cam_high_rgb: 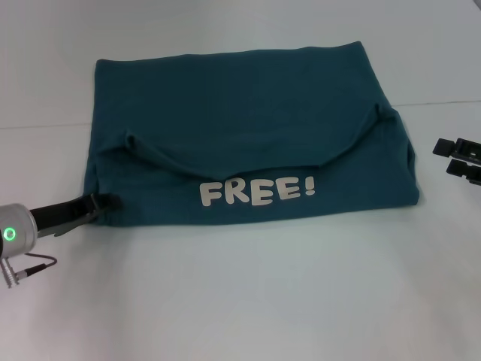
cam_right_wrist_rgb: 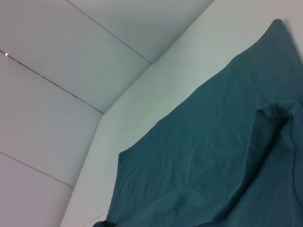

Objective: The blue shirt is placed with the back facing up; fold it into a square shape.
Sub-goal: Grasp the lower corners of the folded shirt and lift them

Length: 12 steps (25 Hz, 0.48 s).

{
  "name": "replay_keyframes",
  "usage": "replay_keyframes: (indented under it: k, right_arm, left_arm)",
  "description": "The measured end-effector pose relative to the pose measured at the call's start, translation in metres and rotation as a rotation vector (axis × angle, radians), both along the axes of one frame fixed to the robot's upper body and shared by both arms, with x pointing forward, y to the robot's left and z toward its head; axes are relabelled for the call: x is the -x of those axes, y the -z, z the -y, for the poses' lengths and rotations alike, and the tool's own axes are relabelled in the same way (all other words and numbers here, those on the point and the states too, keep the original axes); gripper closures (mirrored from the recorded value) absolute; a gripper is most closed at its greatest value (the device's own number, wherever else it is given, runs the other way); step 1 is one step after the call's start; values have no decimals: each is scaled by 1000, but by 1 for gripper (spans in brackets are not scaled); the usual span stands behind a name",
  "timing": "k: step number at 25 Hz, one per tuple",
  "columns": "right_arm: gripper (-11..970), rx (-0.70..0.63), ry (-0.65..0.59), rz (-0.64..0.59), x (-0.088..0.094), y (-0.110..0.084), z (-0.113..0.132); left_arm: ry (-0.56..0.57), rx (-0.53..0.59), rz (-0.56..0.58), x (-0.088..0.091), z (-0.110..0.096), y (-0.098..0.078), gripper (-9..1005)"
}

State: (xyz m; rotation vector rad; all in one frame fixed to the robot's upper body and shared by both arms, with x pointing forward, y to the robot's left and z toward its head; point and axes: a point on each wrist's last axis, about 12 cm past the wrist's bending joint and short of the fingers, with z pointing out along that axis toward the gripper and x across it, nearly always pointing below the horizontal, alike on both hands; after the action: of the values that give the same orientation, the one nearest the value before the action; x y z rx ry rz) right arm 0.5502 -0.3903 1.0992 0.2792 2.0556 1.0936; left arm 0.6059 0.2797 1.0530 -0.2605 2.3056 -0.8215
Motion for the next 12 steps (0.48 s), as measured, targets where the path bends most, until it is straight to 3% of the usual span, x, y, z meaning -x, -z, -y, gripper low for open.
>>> replay_keyframes:
  k: [5,8,12]
  right_arm:
    - [168,16,-22,-2,-3,-3,-1]
    - [168,49,-49,-30,-8,-6,-2]
    - [169,139,-98,-98,-23,-16,0]
  left_arm:
    - [0,-1,0,0,-1,-1,577]
    - [1,3,-1,1,-3,-1,799]
    - [25,18,1,1,-5,-6,926]
